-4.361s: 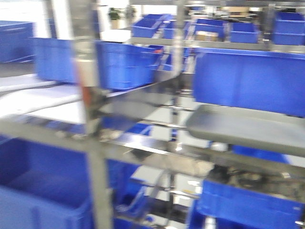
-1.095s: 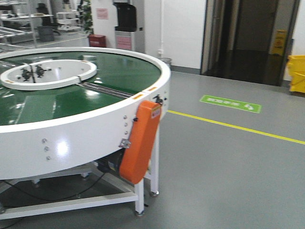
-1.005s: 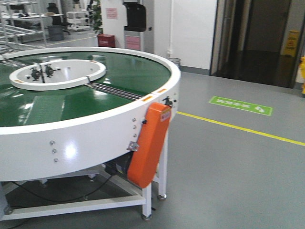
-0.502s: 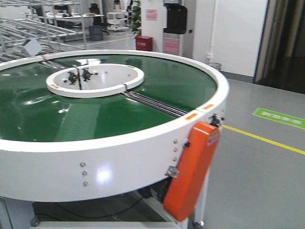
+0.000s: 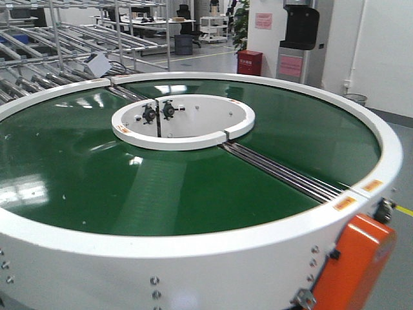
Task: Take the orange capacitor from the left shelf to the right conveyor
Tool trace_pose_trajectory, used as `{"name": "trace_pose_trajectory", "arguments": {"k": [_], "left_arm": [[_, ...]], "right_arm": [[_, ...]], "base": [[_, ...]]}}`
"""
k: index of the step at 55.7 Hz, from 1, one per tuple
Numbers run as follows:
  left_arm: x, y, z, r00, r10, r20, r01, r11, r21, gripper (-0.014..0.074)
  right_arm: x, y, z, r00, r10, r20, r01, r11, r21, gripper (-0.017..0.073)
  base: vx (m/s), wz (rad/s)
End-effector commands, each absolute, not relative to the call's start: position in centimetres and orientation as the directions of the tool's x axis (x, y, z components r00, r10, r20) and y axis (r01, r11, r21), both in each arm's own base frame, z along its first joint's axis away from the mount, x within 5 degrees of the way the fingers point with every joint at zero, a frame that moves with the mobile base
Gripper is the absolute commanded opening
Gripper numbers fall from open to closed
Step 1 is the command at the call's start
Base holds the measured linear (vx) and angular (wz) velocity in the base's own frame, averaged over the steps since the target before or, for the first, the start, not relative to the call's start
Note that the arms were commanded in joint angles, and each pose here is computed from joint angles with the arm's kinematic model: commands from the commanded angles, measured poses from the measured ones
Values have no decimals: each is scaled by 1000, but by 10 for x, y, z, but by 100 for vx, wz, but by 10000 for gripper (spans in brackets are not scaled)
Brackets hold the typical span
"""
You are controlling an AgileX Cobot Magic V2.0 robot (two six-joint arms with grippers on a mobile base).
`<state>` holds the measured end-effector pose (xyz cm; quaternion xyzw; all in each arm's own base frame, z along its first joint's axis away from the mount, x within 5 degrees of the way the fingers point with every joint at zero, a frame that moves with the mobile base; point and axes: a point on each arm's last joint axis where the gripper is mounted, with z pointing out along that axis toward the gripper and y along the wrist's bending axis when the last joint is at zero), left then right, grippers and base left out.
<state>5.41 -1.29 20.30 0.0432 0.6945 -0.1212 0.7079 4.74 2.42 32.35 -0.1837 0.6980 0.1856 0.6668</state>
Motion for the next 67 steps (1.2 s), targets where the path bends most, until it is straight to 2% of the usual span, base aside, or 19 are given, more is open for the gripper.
{"name": "trace_pose_trajectory", "arguments": {"k": [1,44,67], "left_arm": [[52,-12,221,113,-148,-982,248,962,-116,-6],[52,-12,221,113,-148,-982,248,962,-116,-6],[52,-12,221,113,-148,-982,248,962,-116,-6]], "right_arm": [[46,24,341,61,30,-998,-514,858,-6,-8],[46,24,341,60,30,-998,-514,858,-6,-8],[46,24,341,60,30,-998,-514,858,-6,-8]], "base": [[42,17],[37,5],[20,5]]}}
